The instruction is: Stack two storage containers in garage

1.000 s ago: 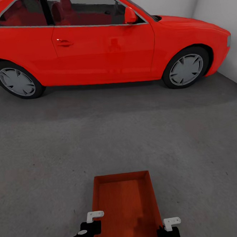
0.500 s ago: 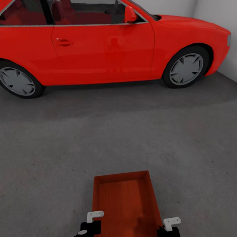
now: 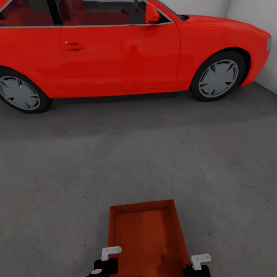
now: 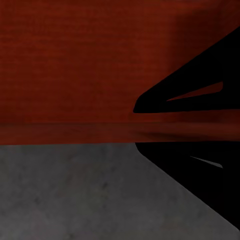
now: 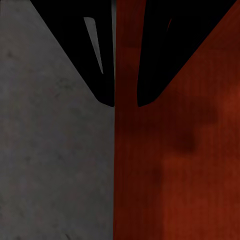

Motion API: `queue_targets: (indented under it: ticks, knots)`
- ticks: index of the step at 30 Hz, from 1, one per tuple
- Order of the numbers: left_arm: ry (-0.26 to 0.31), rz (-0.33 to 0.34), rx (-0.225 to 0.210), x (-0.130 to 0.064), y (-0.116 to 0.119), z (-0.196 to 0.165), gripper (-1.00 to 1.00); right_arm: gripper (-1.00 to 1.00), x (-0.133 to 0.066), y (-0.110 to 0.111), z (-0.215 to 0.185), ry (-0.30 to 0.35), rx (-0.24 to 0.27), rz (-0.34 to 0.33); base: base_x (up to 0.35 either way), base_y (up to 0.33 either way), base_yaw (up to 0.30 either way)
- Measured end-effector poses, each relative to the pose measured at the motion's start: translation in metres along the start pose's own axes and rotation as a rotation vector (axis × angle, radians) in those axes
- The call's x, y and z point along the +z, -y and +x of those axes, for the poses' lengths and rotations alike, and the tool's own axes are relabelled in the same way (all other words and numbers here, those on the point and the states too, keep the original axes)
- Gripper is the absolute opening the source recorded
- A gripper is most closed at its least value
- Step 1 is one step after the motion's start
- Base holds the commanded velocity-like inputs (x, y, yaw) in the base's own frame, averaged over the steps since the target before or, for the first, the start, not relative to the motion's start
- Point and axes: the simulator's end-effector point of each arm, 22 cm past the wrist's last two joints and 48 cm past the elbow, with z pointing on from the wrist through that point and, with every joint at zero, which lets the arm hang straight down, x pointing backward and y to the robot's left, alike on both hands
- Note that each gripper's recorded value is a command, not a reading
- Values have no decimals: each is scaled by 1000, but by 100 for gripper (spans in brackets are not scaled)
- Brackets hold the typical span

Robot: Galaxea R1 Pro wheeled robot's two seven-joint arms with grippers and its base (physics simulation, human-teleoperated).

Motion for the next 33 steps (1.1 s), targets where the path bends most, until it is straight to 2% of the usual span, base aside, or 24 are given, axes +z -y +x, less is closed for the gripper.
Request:
queue_targets:
  ticks: [18,33]
  knots:
    - [1,0,0,34,0,21,-100,-100,32,1,23,1,0,0,0,0,0]
    - [1,0,0,36,1,22,-100,-100,34,1,24,1,0,0,0,0,0]
